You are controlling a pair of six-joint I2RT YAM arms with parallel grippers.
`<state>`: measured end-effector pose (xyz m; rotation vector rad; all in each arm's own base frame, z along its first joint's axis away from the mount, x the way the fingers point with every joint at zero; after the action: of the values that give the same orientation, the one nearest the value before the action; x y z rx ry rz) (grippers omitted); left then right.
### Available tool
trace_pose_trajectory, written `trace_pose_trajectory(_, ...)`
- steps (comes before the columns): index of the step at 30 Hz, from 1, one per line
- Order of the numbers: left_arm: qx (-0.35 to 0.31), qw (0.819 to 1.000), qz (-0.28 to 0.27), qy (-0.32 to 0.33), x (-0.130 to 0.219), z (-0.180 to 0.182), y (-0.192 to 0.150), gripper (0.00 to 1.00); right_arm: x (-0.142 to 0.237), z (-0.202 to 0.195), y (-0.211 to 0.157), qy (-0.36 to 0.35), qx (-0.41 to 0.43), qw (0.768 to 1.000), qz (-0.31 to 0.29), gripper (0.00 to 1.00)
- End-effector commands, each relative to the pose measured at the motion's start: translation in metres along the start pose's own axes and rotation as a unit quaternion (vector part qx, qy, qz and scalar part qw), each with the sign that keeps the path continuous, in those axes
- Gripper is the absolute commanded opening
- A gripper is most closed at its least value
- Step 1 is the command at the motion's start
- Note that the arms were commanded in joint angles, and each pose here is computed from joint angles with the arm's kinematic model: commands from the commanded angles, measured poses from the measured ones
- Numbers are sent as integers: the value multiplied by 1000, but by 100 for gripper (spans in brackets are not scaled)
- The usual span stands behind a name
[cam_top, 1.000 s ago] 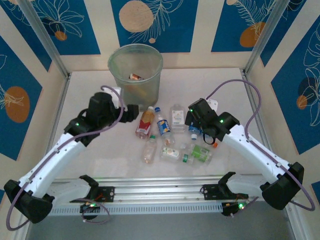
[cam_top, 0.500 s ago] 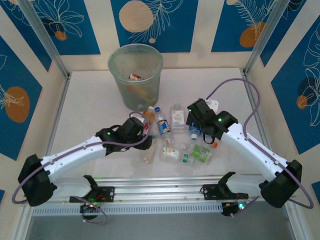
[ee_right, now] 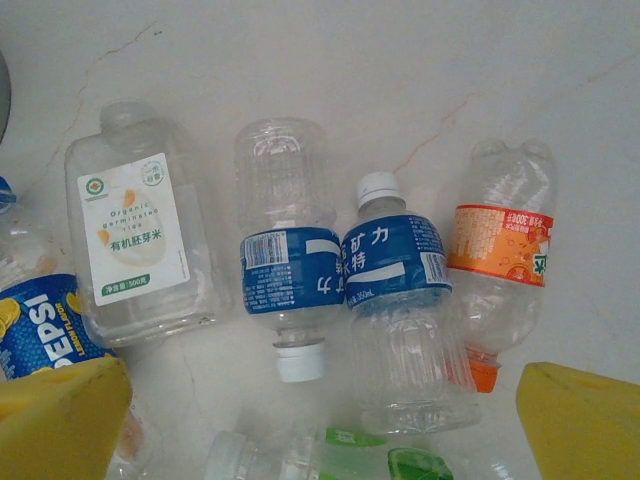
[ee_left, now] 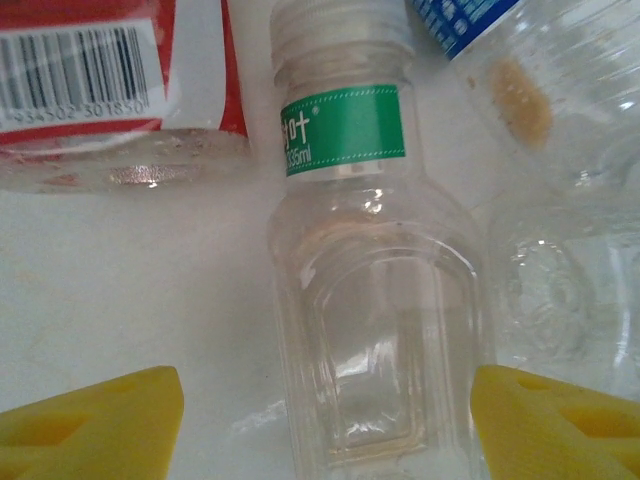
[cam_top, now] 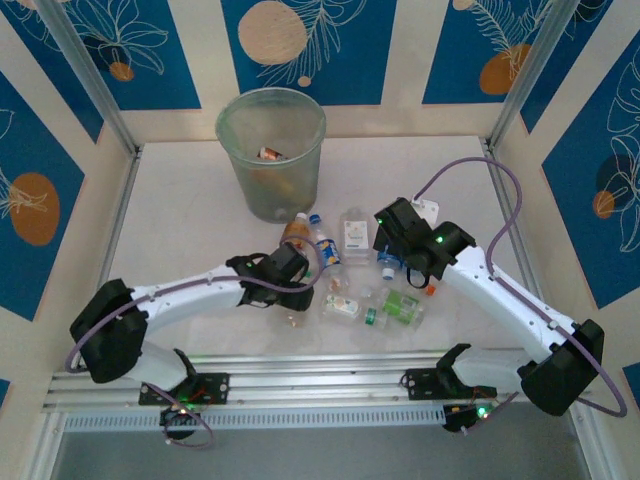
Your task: Put the plastic bottles in the bin
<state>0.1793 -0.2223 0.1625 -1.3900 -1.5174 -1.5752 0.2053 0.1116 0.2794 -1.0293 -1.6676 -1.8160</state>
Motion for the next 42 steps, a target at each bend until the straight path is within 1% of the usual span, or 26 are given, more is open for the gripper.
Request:
trace_pose_trajectory(1,-11,1000,10,-6,-6,-7,-2,76,2,-3,3,-14,-14,1000,-8,99)
trace_pose_trajectory(9,-15,1000,23,8,-19,-10,-3,77,2,-2,3,-15,-13,1000,-7,99)
trace_pose_trajectory(20,-15,999,25,43,-23,-5,-3,77,1,-2,3,-16,-12,1000,-8,99)
trace_pose_trajectory(27,-17,998,28,56,-28,-6,-1,83,0,-3,2,-16,-10,1000,-6,99)
trace_pose_trajectory(34,-21,997,35,67,-33,-4,-3,83,-1,-2,2,-18,-11,1000,-6,99)
trace_pose_trajectory(39,-24,997,35,68,-34,-4,-3,77,-2,-1,2,-15,-11,1000,-4,99)
trace_pose_trajectory(42,-30,997,36,68,-33,-5,-2,70,-2,0,3,-15,-8,1000,-2,99)
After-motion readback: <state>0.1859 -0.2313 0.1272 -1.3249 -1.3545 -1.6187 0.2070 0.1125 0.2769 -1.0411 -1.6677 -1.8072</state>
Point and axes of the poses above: each hand's point on the last joint's axis, 136 mm out from that joint toward the fingers, its own x axis back along the fingers, its own z axis along the line the jaws close on, y = z × x, the point moved 10 cm from there along x, back along the fingers, and after that the axes turned 6 degrees about x, right-handed, at the moved point
